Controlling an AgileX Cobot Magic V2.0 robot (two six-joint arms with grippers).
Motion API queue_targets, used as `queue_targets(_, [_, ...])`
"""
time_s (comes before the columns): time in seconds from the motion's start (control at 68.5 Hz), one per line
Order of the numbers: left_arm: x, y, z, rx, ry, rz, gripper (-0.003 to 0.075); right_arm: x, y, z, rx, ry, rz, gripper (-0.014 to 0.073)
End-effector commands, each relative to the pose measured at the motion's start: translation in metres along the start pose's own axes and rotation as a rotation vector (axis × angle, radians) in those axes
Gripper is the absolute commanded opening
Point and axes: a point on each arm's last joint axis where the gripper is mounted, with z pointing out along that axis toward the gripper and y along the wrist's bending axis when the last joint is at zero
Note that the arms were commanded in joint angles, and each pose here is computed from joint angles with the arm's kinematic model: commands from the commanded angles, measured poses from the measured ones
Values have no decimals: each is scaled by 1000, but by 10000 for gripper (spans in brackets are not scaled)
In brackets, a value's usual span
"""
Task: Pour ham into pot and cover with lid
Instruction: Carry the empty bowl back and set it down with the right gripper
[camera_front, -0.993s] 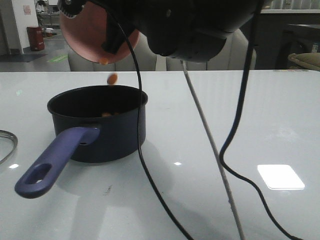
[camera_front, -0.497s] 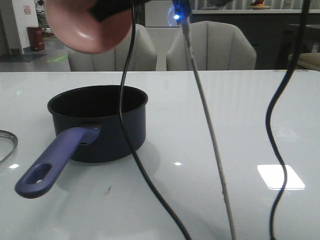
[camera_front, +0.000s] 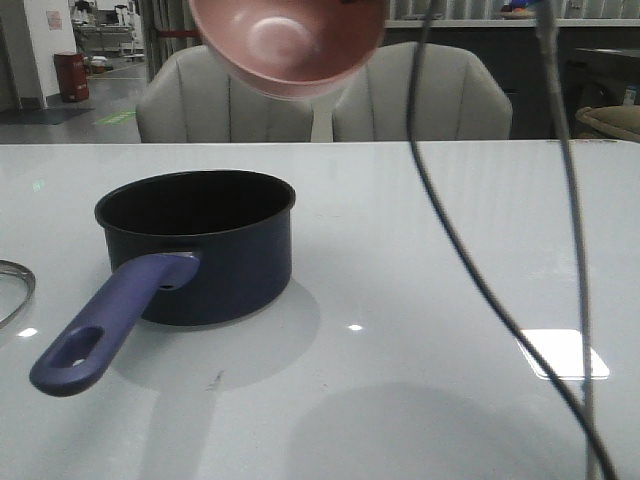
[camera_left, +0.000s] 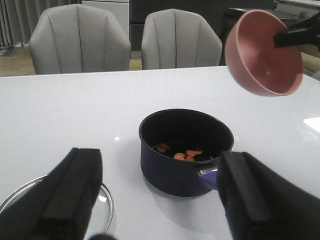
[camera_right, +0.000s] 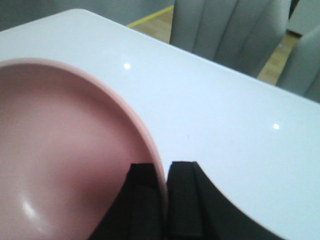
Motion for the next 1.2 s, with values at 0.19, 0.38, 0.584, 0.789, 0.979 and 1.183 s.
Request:
queue_targets(0.19, [-15, -1, -2, 13, -93, -5, 510, 35, -81, -39, 160, 241, 286, 137])
queue_targets(0.38, [-15, -1, -2, 13, -93, -5, 510, 63, -120, -51, 222, 422, 381, 137])
queue_targets(0.584, [-15, -1, -2, 13, -93, -5, 510, 89, -144, -46, 257, 524, 457, 137])
queue_targets(0.789, [-15, -1, -2, 13, -93, -5, 510, 110, -150, -28, 257, 582, 479, 137])
queue_targets(0.979, [-15, -1, -2, 13, -93, -5, 510, 127, -153, -16, 250, 639, 497, 143])
queue_targets(1.183, [-15, -1, -2, 13, -93, -5, 510, 128, -157, -10, 235, 667, 465, 337])
